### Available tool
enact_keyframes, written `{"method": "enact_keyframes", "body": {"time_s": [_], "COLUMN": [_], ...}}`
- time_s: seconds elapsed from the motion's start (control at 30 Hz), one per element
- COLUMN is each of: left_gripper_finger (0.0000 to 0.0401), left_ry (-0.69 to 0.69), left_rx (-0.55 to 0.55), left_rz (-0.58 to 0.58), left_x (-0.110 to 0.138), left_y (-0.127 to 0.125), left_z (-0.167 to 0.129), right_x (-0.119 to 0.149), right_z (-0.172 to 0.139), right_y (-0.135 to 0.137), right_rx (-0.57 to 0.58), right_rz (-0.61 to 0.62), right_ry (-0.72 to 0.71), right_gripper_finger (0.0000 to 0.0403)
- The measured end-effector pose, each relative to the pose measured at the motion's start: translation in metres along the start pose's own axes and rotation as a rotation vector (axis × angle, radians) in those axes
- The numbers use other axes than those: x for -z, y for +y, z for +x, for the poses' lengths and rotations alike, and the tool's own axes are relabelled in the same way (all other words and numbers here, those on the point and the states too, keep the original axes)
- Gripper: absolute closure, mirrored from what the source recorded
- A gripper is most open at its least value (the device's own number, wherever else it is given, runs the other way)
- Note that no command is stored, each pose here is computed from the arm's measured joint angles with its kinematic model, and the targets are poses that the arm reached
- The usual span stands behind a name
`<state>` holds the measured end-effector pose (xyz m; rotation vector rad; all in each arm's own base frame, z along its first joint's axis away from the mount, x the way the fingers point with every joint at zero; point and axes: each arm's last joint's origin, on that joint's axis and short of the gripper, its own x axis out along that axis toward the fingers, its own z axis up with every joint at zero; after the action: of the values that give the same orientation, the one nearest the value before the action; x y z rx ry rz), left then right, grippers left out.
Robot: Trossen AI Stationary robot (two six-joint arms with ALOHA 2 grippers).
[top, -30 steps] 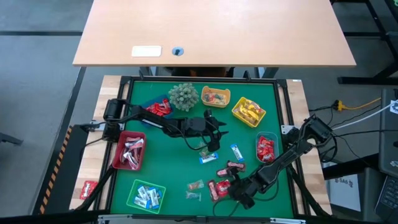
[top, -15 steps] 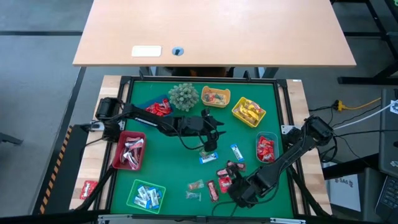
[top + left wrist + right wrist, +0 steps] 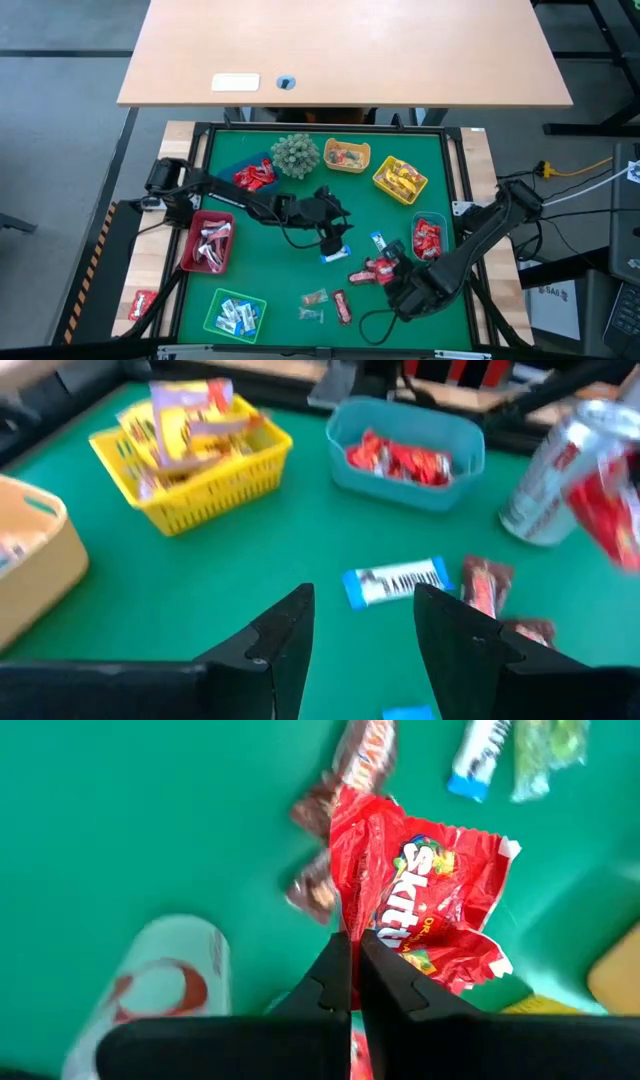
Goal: Sort candy
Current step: Put the red candy into the gray bin
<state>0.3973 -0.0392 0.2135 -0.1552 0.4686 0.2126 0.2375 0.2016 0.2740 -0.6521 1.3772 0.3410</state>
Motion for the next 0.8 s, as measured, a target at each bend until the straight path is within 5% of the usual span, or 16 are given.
{"method": "enact_keyframes", "body": {"time_s": [0.37, 0.6, 0.8], "left_gripper_finger": [0.0242, 0.0242, 0.0242], "left_ry": [0.123, 0.136, 0.196], "left_rx": [-0.009, -0.012, -0.022], "left_rz": [-0.03, -0.025, -0.004], "left_x": [0.015, 0.017, 0.023], "left_y": [-0.008, -0.008, -0.01], "left_z": [-0.004, -0.004, -0.007], "right_x": [0.071, 0.124, 0.144], "right_z": [-0.008, -0.004, 0.012], "right_y": [-0.008, -0.011, -0.008], "right_rx": [-0.006, -0.006, -0.013], "right_rz": [0.136, 0.375, 0.51], "right_ry": [0.0, 0.008, 0.023], "right_gripper_finger": [0.0398, 0.0398, 0.0397]}}
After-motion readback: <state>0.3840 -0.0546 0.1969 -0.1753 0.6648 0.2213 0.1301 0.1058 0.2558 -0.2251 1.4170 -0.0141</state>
